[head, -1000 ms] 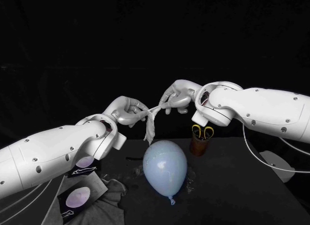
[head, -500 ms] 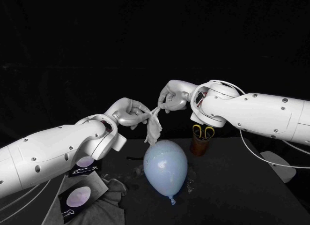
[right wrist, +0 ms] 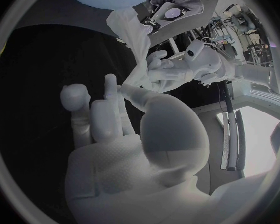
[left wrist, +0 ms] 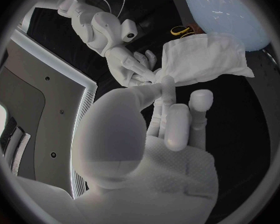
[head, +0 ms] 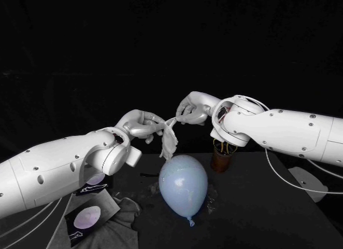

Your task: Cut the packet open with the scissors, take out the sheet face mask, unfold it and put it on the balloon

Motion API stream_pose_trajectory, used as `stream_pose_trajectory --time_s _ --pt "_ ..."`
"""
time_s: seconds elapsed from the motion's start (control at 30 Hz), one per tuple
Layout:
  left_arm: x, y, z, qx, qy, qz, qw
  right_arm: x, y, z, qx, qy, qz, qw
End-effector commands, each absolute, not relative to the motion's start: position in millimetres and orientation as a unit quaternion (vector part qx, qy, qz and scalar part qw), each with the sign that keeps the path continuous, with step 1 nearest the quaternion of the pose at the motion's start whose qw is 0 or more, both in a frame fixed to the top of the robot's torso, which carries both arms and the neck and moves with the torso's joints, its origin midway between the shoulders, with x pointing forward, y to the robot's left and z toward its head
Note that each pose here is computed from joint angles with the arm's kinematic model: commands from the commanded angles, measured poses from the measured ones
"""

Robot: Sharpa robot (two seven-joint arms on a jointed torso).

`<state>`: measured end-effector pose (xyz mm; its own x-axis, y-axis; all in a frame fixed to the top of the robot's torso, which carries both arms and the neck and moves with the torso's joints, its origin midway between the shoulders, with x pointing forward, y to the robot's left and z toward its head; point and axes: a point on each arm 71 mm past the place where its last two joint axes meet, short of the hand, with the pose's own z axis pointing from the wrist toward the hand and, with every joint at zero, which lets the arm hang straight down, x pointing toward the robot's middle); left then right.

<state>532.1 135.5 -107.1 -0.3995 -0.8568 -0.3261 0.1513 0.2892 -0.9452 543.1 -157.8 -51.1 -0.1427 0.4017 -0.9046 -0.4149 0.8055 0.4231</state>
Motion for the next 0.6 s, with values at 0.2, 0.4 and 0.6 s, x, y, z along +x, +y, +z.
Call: stream_pose_trajectory --time_s 0.2,0.4,0.6 --pt "532.9 137.2 -109.0 -0.325 0.642 -0.542 0.435 544 -189 -56 0.123 0.665 0.332 0.658" --pt "533.1 138.3 -110.0 -0.333 0.643 -0.54 0.429 533 -203 -62 0.175 0.652 0.35 0.649" --pt "533.1 139.1 -110.7 -0.34 0.643 -0.538 0.426 512 -201 -74 0.206 0.665 0.372 0.615"
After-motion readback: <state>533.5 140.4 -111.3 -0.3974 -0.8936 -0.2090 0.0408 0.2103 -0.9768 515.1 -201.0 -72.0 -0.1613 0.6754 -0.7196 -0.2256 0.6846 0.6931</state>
